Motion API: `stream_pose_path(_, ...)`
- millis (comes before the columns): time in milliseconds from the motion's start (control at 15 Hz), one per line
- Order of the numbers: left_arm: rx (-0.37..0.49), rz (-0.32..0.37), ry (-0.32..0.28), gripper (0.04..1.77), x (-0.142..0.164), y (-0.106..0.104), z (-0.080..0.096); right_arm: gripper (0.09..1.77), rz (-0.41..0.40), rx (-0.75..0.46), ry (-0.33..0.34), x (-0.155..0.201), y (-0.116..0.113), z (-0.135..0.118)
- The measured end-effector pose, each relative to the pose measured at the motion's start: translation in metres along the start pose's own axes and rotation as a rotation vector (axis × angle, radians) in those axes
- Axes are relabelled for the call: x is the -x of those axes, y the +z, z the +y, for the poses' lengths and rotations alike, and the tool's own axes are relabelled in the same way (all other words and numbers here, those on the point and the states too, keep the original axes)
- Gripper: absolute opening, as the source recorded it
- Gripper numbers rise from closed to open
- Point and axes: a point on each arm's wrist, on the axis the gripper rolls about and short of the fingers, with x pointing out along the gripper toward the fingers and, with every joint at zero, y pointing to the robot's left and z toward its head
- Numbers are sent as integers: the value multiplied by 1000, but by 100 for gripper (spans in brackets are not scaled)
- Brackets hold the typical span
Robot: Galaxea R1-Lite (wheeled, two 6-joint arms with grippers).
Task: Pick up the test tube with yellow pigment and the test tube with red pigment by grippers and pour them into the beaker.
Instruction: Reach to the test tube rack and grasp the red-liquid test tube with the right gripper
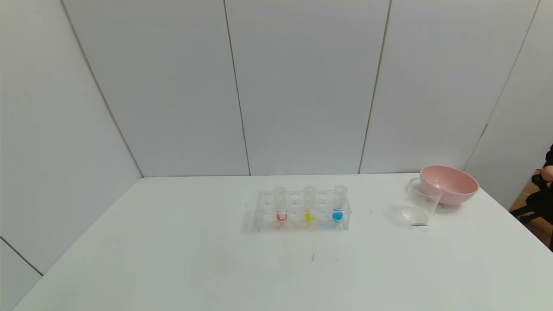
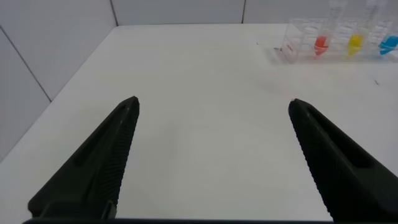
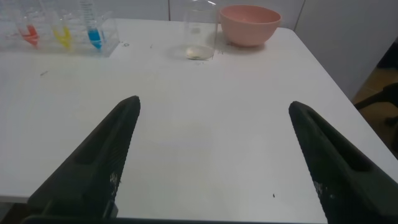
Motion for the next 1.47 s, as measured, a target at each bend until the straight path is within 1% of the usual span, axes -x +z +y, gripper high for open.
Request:
stream_pose_path(1133, 0, 0, 0, 172, 0, 0, 0, 171, 0, -10, -4, 0, 0, 0)
stream_pose_path(1267, 0, 0, 0, 172, 0, 0, 0, 171, -6, -10, -7, 1, 3, 0)
stream_pose_path(1467, 0, 0, 0, 172, 0, 0, 0, 171, -20, -40, -15, 2, 17, -1)
